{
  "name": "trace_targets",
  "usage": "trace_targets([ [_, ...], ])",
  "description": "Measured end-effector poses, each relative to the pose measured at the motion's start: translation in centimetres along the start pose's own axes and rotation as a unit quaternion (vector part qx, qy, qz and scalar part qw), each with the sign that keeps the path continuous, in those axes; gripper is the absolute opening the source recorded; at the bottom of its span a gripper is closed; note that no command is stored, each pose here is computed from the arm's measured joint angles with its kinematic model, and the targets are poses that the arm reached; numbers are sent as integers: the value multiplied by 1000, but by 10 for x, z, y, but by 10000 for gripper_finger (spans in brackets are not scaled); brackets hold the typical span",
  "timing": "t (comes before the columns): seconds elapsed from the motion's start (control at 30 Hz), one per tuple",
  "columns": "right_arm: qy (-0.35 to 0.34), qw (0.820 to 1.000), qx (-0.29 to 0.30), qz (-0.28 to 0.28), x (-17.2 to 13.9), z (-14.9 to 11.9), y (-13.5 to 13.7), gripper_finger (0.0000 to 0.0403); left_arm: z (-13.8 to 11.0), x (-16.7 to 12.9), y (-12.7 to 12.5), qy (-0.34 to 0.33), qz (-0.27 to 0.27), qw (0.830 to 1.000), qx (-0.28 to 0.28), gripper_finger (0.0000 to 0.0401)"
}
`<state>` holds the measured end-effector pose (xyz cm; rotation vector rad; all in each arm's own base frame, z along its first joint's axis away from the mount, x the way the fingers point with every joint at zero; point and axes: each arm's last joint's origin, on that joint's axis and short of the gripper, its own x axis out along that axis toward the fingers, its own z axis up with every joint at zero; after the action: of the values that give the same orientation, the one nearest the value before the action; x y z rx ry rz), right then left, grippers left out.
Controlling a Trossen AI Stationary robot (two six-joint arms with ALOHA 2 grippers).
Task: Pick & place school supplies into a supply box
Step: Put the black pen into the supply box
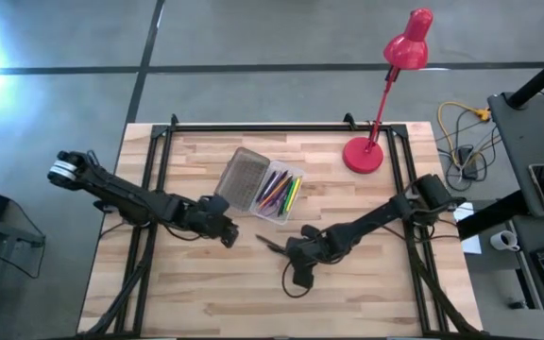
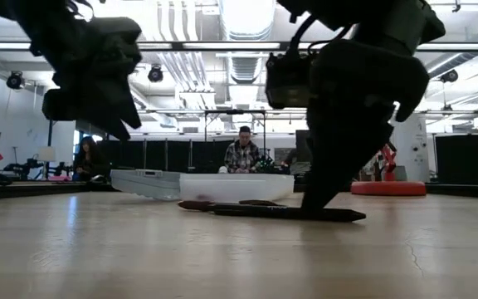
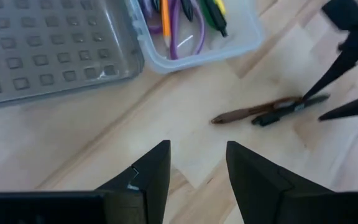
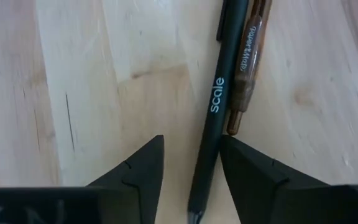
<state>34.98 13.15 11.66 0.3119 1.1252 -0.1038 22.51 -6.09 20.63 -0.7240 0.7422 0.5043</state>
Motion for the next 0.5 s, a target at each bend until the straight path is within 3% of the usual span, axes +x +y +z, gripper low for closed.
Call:
trace_targets([
  [0.23, 8, 1000, 0, -16, 5, 5, 1, 88, 3, -15, 12, -52, -17, 998, -22, 140],
  [0.4, 20, 1000, 1, -23, 1, 4, -1, 30, 8, -17, 5, -68, -15, 998, -6, 140],
  [0.5, 44, 999, -8, -10, -4, 2, -1, 19, 9, -14, 2, -69, -9, 998, 3, 140],
])
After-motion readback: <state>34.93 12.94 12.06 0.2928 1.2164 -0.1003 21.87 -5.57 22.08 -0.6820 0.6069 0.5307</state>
